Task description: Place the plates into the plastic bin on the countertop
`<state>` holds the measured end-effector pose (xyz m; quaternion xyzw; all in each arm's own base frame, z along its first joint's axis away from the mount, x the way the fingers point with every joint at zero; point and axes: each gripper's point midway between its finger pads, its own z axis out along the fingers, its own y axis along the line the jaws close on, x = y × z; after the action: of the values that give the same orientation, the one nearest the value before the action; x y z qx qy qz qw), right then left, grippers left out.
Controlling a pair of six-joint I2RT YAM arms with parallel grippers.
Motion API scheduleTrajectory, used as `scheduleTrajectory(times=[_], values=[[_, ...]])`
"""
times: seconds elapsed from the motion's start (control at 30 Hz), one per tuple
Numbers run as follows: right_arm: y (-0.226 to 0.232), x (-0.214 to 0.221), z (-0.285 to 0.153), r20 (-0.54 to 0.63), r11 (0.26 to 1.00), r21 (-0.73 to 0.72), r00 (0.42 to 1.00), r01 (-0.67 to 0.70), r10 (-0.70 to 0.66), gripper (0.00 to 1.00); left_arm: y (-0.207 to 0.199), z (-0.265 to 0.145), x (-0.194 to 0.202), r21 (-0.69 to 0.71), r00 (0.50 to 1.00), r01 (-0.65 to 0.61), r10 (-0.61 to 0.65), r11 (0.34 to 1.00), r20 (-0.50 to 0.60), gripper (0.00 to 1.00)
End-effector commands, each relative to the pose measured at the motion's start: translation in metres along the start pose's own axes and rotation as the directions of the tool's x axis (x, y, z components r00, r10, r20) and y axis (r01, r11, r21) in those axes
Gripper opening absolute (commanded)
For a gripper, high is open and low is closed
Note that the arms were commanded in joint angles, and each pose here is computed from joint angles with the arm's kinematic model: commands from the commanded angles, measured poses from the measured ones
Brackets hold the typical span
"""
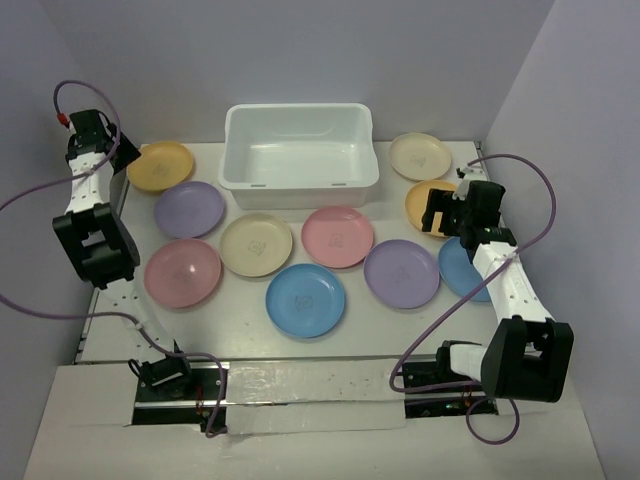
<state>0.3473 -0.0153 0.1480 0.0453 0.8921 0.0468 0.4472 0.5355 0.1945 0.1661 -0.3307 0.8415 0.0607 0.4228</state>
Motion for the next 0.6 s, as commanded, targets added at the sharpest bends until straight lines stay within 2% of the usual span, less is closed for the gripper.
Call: scheduleTrajectory(times=[0.0, 0.33, 0.47, 0.57], values=[[-0.006, -0.021, -0.002, 0.037, 1.0, 0.024, 0.999, -0.019, 0.018, 1.0, 0.013, 0.045, 0.032, -0.066, 0.984, 0.102, -0.11, 0.993, -0.14, 0.88], [-0.014, -0.012, 0.006, 0.004, 0.999, 0.045, 1.0, -0.018, 0.018, 1.0, 0.004, 0.097, 0.069, -0.034, 0.967, 0.164, -0.168, 0.986, -0.193, 0.83], [-0.015, -0.011, 0.007, 0.001, 0.999, 0.047, 1.0, -0.021, 0.021, 1.0, 0.002, 0.114, 0.08, -0.027, 0.96, 0.174, -0.176, 0.984, -0.216, 0.74], [-0.017, -0.011, 0.008, -0.001, 0.998, 0.051, 1.0, -0.021, 0.021, 1.0, 0.002, 0.124, 0.093, -0.03, 0.952, 0.183, -0.185, 0.983, -0.244, 0.6]])
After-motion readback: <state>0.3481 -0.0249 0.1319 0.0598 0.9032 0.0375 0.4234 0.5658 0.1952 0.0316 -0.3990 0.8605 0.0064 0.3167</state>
